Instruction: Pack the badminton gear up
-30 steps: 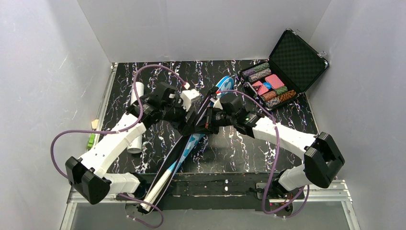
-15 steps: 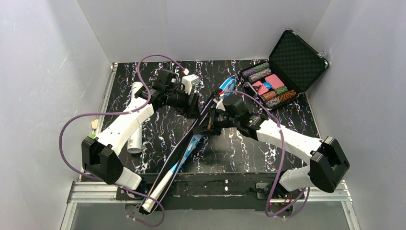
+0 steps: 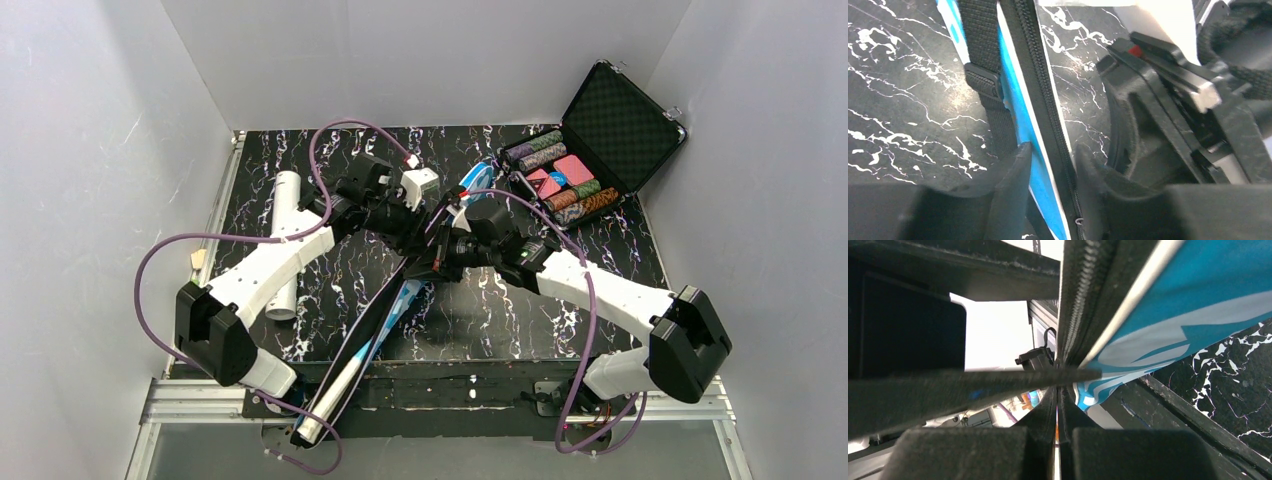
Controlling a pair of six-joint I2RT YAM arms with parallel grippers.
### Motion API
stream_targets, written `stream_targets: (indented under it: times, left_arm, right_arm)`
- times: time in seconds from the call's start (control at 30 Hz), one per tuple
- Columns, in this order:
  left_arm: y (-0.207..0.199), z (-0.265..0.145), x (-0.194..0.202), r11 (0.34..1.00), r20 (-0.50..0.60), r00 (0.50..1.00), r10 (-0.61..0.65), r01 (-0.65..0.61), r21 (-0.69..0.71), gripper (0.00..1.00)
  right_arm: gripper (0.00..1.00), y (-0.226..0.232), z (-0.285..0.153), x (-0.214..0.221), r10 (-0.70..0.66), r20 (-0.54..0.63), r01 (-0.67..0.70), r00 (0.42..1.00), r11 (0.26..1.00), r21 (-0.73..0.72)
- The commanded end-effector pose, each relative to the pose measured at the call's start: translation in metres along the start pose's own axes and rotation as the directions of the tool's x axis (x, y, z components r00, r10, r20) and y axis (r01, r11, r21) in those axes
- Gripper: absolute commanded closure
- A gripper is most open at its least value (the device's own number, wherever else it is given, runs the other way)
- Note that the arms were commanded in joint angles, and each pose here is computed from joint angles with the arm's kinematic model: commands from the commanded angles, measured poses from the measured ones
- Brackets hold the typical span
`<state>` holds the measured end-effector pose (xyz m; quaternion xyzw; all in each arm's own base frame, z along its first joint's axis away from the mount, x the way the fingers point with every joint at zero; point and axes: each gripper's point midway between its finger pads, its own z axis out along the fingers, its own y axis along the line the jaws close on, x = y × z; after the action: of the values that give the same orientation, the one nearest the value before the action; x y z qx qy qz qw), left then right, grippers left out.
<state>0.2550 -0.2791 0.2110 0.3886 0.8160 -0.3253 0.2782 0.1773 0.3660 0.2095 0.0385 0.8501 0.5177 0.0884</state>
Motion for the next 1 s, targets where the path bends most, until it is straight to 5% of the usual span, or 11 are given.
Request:
stream_targets:
  times: [0.0,0.1,0.63,0.97]
  left_arm:
    - [0.012,0.002,-0.012,0.996,0.039,0.998,0.047,-0.044,-0.075,0.73]
    - [0.018,0.001,-0.024,0.994,0.052,0.998,0.043,-0.038,-0.107,1.0]
    - [0.038,-0.016,-0.111,0.966,0.246,0.969,-0.018,0.081,-0.246,1.0]
    - [0.086,-0.027,-0.121,0.9,0.274,0.96,-0.058,0.169,-0.402,1.0]
  right_arm:
    - [0.99,0.027,-0.013,-0.012,-0.046,0.081,0.052,0.996,0.996,-0.069]
    - [0.99,0.031,-0.016,-0.013,-0.042,0.093,0.05,0.995,0.995,-0.082]
    - [0.99,0.057,0.0,-0.022,-0.045,0.071,0.055,0.996,0.988,-0.142]
    - [0.99,0.047,-0.002,0.002,-0.059,0.025,0.061,0.998,0.991,-0.12]
